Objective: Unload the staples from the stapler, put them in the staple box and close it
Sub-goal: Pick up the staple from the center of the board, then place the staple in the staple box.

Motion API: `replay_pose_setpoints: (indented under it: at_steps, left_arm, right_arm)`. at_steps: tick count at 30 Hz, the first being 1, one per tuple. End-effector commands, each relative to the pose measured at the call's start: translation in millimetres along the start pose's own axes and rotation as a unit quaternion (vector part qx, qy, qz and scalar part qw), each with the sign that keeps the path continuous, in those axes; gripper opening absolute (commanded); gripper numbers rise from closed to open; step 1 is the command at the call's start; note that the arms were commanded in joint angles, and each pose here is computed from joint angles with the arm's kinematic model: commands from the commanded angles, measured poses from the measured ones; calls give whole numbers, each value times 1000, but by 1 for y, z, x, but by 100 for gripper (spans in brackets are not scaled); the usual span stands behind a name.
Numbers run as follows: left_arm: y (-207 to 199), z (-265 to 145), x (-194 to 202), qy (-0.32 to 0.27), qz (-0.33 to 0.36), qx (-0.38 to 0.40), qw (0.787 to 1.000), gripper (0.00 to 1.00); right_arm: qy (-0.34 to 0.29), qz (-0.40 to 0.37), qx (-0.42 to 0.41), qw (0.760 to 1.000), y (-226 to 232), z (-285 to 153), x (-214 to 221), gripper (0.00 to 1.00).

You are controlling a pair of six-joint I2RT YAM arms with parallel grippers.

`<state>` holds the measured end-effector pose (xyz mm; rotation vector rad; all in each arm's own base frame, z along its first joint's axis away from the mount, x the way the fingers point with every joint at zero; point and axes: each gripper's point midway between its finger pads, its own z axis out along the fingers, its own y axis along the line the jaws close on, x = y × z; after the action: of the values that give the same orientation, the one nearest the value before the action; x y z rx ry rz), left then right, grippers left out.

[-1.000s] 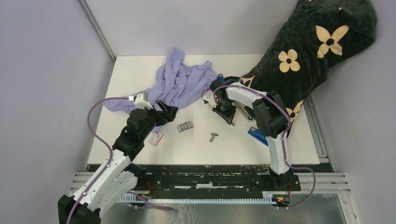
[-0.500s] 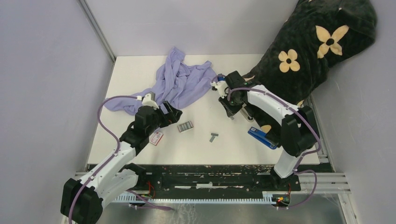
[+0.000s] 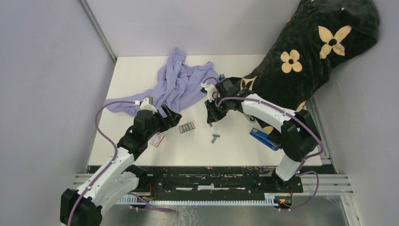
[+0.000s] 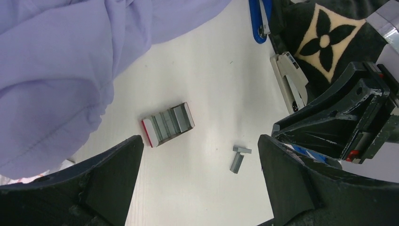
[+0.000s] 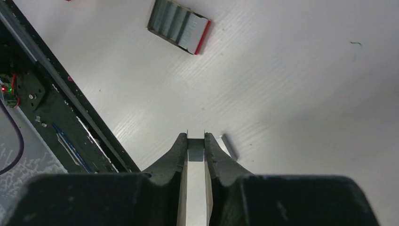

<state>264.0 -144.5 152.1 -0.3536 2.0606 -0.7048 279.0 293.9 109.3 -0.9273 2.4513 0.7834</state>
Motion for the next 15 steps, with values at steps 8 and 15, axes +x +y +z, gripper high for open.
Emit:
replay_pose_setpoints:
  at_steps: [8, 15]
  left_arm:
    - [29, 15, 27, 38, -42, -59, 997, 87]
    - [45, 20, 42, 72, -41, -104, 991, 75]
  right_arm:
    - [-61, -2, -25, 998, 54, 42, -53, 7]
    - [-78, -1, -18, 997, 79, 66, -75, 7]
